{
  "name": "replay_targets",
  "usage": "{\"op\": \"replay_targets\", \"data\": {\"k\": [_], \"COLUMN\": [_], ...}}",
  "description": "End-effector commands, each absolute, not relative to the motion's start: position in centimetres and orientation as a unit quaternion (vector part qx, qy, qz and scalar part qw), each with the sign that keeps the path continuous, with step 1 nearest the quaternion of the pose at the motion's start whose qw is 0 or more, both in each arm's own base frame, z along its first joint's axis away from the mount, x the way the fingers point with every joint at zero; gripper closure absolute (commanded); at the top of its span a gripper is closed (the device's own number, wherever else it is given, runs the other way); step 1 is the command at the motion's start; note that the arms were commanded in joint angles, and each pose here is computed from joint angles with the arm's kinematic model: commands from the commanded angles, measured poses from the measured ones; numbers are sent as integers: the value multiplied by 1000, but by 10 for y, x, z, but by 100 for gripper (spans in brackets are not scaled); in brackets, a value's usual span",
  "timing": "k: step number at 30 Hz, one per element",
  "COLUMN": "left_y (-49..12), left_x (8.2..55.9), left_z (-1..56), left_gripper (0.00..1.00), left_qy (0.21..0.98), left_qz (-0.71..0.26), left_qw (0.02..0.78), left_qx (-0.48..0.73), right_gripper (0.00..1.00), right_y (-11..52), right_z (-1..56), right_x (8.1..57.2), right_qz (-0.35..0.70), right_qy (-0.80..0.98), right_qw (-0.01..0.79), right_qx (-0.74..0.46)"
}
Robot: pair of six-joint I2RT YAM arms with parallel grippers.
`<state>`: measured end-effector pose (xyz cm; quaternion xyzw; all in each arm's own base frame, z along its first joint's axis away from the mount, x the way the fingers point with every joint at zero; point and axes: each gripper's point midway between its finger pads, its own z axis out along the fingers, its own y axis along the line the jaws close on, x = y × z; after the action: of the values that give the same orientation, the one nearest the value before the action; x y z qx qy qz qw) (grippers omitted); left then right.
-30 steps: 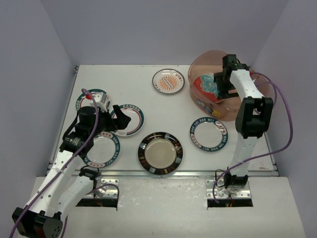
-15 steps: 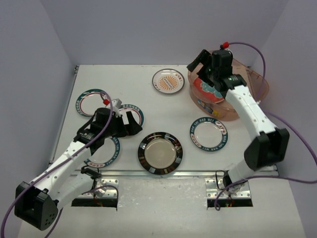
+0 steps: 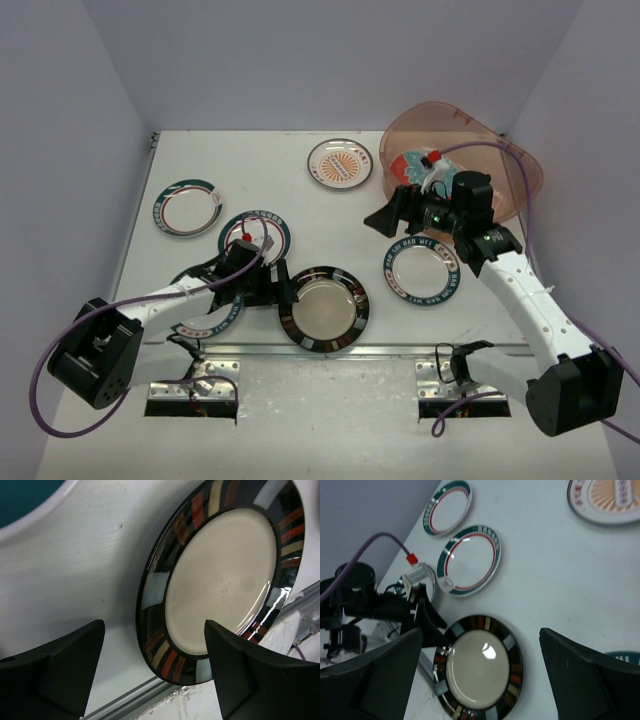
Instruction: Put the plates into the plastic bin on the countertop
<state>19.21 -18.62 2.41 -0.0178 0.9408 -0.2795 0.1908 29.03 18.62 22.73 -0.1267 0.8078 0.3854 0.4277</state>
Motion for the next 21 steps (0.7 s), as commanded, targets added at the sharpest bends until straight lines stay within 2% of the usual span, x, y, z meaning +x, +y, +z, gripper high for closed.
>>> {"op": "replay_targets", "data": {"k": [1,11,12,14,15,16,21], "left_y": [-200,-208,-209,-211,-211,-210,-207], "left_x": [202,193,191,191,191,193,209], "left_z": [26,4,2,1,1,1,27], "left_gripper": [49,62,66,89,96,100,100], "left_qy": [928,926,927,924,924,923,908], "left_qz": [-309,-332,-333,-340,-340,-339,-342], "left_qw": [209,177,173,173,175,180,240], "left_qx": [-7,-18,-18,-16,-17,-16,-32], "right_gripper": [1,1,1,1,1,1,1], "right_y": [197,205,206,207,207,207,207], "right_z": [235,209,208,205,204,203,199], "right_x": [267,261,259,257,257,258,266], "right_qz": [430,455,459,464,464,460,455], "right_qy": [770,781,780,776,776,777,779], "right_qw": [435,382,379,376,375,377,381], "right_qx": [-184,-193,-195,-203,-206,-205,-203]}}
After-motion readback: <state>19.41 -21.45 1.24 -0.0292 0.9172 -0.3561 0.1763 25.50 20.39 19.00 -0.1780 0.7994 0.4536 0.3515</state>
